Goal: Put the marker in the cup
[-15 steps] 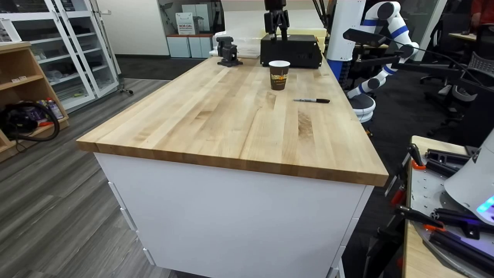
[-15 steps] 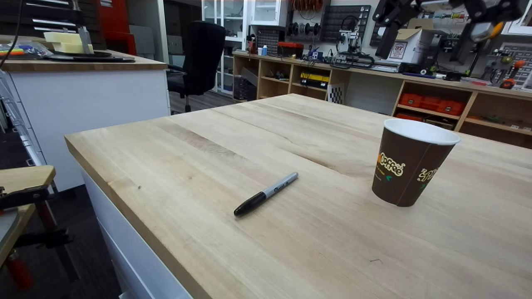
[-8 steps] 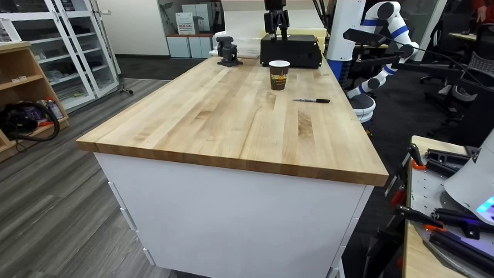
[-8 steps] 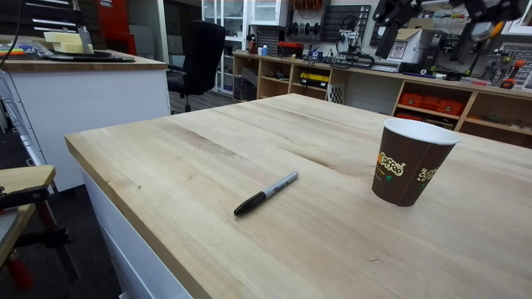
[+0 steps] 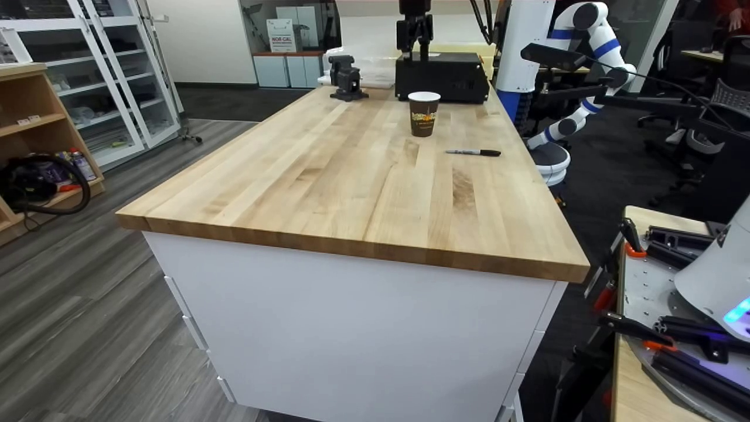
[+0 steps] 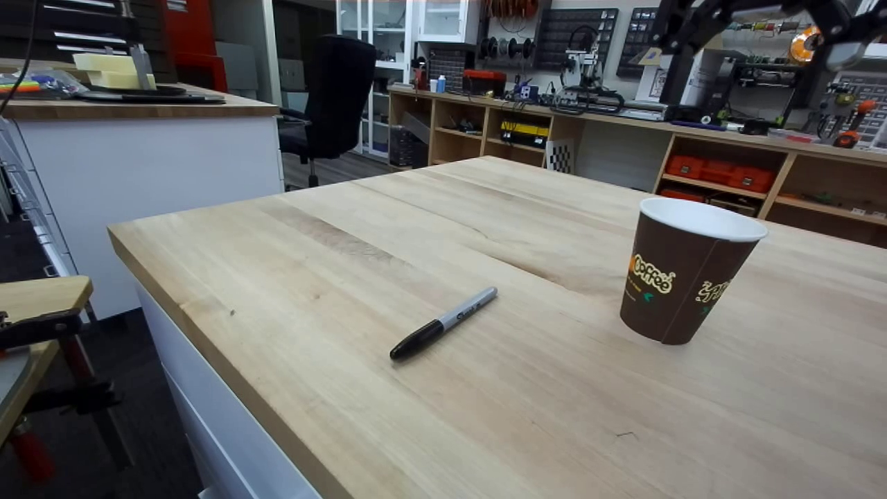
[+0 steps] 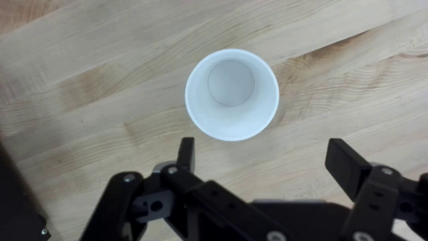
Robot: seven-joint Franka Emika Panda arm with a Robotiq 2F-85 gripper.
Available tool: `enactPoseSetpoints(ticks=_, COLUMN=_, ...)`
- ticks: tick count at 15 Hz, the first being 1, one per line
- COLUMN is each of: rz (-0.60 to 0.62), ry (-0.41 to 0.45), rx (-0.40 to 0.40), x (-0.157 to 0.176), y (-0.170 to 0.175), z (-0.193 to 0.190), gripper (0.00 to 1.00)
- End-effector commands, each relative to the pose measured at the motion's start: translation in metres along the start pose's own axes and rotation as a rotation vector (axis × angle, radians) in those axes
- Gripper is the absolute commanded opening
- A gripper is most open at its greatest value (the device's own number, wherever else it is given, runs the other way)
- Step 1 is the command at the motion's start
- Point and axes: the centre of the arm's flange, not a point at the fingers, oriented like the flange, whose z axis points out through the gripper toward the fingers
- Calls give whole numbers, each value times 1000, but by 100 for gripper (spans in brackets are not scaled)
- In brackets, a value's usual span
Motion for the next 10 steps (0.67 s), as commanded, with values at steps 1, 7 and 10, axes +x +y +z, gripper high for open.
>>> enactPoseSetpoints(ticks=1, rz=19, ry=81, rx=-25, x=-65, y=-3, z=10, gripper=100)
enactPoseSetpoints(ticks=7, rz=61, ry=57, rx=54, x=-108, y=2, z=31, gripper=100)
enactPoseSetpoints(ticks=10, rz=66, ry=43, rx=91, x=-133, y=-3, z=36, gripper=100)
